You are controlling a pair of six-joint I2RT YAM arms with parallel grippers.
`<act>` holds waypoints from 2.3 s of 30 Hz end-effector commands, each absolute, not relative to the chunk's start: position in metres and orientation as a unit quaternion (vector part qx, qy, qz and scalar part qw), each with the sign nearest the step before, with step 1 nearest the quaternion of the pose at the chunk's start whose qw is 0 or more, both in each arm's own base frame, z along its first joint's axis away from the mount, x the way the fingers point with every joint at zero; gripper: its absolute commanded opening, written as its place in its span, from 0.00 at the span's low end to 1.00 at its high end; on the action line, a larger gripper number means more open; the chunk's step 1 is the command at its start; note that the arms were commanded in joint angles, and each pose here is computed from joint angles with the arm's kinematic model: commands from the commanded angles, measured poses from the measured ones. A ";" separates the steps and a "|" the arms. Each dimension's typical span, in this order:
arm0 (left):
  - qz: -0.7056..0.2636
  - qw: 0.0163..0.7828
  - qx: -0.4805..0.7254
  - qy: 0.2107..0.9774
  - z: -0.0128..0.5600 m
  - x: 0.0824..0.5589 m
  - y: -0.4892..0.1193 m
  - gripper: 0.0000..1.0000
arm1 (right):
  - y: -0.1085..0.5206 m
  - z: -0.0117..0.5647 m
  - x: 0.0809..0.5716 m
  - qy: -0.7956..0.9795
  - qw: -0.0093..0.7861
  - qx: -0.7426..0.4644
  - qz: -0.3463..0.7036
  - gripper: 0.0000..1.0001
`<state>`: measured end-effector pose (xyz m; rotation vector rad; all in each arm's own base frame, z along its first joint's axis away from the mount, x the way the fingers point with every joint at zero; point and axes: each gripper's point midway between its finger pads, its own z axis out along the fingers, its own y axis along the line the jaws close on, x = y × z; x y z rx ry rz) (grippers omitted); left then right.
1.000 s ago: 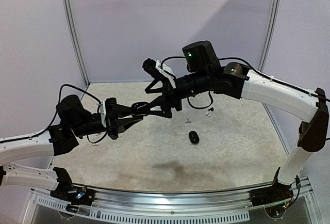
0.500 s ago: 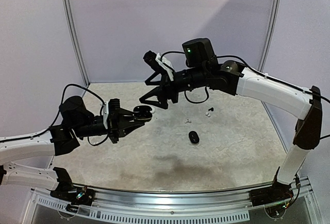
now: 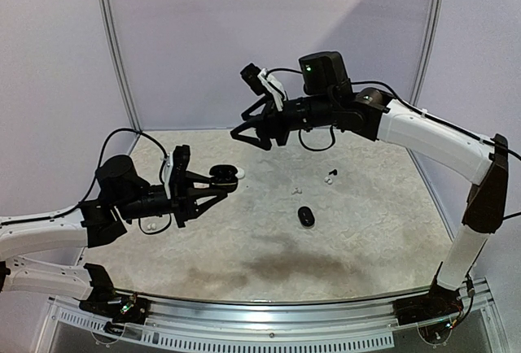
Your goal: Insert the wireless bluetooth earbuds into the charging case
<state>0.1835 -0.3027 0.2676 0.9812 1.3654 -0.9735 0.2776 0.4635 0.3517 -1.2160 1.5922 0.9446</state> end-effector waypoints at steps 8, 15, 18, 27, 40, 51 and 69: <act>-0.419 0.568 0.378 0.599 0.266 0.195 -0.295 0.00 | 0.437 0.374 0.194 0.521 0.438 -0.575 0.455 0.40; -0.420 0.567 0.382 0.597 0.265 0.194 -0.296 0.00 | 0.456 0.348 0.183 0.527 0.390 -0.601 0.457 0.22; -0.419 0.569 0.383 0.595 0.266 0.194 -0.296 0.00 | 0.463 0.339 0.182 0.534 0.372 -0.610 0.452 0.17; -0.416 0.570 0.384 0.596 0.264 0.195 -0.295 0.00 | 0.472 0.326 0.186 0.538 0.365 -0.617 0.444 0.13; -0.412 0.574 0.389 0.591 0.266 0.196 -0.297 0.00 | 0.478 0.309 0.196 0.561 0.349 -0.618 0.427 0.13; -0.410 0.578 0.394 0.585 0.269 0.196 -0.298 0.00 | 0.476 0.291 0.197 0.571 0.333 -0.631 0.407 0.17; -0.445 0.553 0.463 0.531 0.275 0.176 -0.311 0.00 | 0.465 0.268 0.171 0.507 0.298 -0.723 0.362 0.22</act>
